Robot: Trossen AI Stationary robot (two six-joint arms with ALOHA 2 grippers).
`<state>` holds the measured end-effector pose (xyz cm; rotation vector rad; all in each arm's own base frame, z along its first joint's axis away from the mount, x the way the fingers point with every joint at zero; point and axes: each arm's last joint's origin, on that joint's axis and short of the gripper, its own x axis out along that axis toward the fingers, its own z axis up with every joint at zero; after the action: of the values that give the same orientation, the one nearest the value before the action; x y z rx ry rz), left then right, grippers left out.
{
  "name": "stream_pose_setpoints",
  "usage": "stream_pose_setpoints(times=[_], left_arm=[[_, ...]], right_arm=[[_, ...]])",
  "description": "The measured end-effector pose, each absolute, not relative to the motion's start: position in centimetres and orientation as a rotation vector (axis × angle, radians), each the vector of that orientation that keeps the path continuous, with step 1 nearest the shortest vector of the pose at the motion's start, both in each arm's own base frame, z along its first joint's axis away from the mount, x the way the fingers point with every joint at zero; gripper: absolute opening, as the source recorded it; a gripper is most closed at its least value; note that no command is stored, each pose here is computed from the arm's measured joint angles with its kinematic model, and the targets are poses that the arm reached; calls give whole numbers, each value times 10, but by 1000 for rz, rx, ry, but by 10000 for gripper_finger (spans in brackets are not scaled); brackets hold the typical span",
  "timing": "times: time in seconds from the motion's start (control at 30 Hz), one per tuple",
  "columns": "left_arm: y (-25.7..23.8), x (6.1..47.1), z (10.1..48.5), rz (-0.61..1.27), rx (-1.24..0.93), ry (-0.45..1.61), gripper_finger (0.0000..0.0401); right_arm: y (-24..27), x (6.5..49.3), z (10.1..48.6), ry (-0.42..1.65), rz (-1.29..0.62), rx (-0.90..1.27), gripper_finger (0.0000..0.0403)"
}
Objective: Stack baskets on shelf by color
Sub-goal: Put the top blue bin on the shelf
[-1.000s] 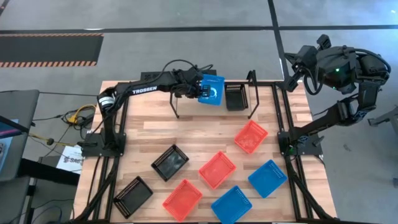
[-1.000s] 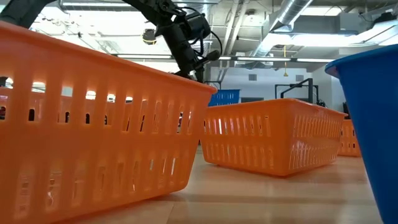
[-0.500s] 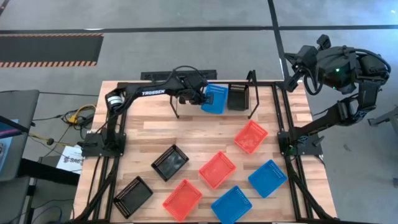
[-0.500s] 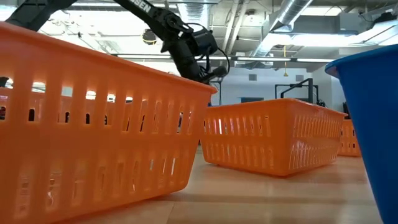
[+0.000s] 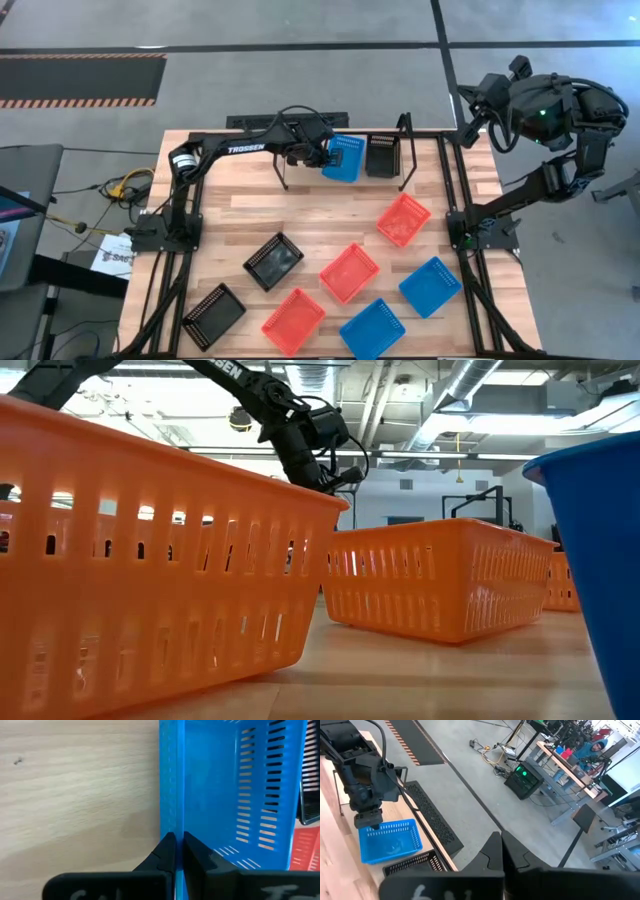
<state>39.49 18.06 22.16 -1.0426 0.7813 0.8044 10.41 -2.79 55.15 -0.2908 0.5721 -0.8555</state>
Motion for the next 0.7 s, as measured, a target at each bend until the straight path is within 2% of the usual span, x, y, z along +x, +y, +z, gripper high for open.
stream_pose_setpoints(times=[0.23,0.5,0.7], left_arm=[[182,397,223,790,-996,765,41],[187,406,248,715,-909,680,105],[188,408,262,687,-853,676,127]], right_arm=[[-28,104,551,574,-854,-293,1],[-28,104,551,573,-852,-292,1],[-28,104,551,573,-851,-292,1]])
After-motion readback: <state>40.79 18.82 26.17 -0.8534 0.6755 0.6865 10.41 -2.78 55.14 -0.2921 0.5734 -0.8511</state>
